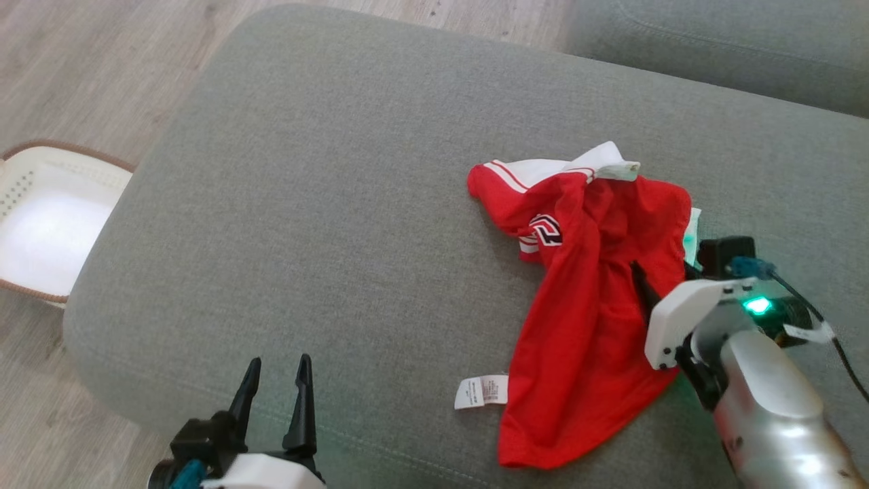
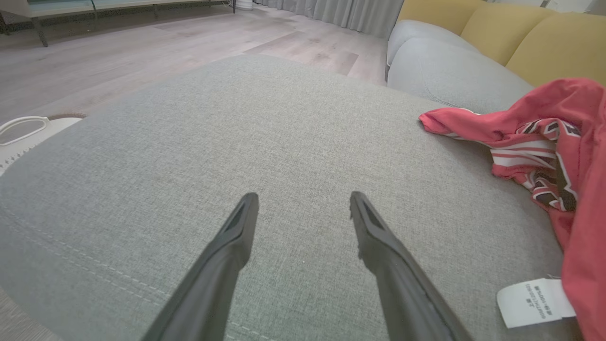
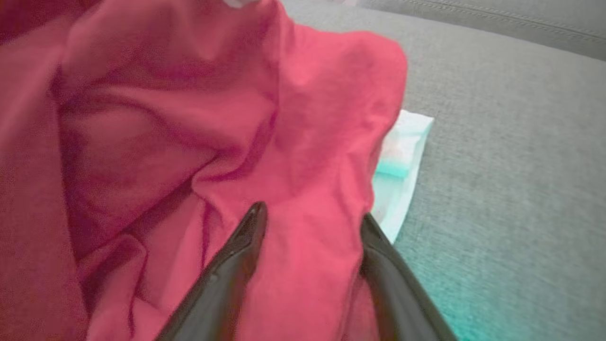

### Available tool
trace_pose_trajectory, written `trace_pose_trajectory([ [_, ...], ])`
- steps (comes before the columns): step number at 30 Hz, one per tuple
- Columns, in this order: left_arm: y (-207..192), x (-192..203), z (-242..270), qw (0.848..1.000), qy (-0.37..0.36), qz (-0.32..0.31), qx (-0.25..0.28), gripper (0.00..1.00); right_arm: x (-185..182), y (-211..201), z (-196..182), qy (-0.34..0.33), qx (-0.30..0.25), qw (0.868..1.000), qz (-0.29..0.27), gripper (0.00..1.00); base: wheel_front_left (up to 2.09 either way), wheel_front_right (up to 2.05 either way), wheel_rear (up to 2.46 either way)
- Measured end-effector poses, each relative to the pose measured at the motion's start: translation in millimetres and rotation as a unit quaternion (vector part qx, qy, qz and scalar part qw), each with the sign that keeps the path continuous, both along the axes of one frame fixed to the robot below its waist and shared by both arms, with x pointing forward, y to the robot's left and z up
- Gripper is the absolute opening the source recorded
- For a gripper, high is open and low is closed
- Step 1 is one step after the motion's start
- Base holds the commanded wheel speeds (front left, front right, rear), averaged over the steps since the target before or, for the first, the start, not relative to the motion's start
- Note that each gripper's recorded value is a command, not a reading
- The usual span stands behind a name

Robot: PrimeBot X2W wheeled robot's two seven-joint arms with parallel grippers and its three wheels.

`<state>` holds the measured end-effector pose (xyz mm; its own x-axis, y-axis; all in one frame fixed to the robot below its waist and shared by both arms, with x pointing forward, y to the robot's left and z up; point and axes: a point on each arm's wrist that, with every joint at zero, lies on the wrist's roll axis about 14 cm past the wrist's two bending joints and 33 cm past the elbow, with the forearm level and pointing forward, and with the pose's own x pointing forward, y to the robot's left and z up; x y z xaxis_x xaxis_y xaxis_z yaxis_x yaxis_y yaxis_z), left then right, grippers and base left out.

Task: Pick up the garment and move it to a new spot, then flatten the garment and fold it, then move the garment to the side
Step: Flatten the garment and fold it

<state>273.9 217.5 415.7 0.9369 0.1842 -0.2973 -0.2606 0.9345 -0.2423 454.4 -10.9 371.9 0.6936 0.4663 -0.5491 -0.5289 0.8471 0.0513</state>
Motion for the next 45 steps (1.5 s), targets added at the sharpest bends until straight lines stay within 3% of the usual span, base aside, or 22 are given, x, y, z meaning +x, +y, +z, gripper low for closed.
trace_pose_trajectory([
  [1,0,1,0,1.0,-0.001,0.0,0.0,1.0,0,1,0,0.001,-0.002,1.0,0.003,0.0,0.0,0.0,0.0],
  [8,-6,7,4,1.0,-0.01,-0.012,0.001,1.0,19,-6,23,-0.052,-0.012,0.999,0.012,0.0,0.0,0.0,0.0],
  [16,-12,9,5,1.0,-0.016,-0.022,-0.002,1.0,81,-64,75,-0.142,-0.091,0.986,-0.005,0.0,0.0,0.0,0.0],
  [21,-9,13,4,1.0,-0.012,-0.019,-0.001,1.0,118,-82,102,-0.184,-0.112,0.976,-0.022,0.0,0.0,0.0,0.0],
  [22,-9,14,5,1.0,-0.013,-0.019,0.002,1.0,123,-83,104,-0.186,-0.115,0.975,-0.025,0.07,0.0,0.0,0.0],
  [23,-8,15,5,1.0,-0.014,-0.019,0.003,1.0,125,-85,102,-0.184,-0.119,0.975,-0.027,0.8,0.0,0.0,0.0],
  [24,-8,16,5,1.0,-0.013,-0.018,0.003,1.0,126,-86,99,-0.181,-0.122,0.975,-0.027,1.0,0.0,0.0,0.0],
  [30,-9,18,5,1.0,-0.014,-0.016,0.001,1.0,122,-82,90,-0.172,-0.101,0.979,-0.04,1.0,0.0,0.0,0.0],
  [36,-9,16,9,1.0,-0.023,-0.019,0.002,1.0,118,-32,117,-0.169,-0.028,0.984,-0.039,1.0,0.0,0.0,0.0],
  [45,-5,10,6,1.0,-0.018,-0.002,-0.005,1.0,103,13,86,-0.071,-0.021,0.997,-0.006,1.0,0.0,0.0,0.0],
])
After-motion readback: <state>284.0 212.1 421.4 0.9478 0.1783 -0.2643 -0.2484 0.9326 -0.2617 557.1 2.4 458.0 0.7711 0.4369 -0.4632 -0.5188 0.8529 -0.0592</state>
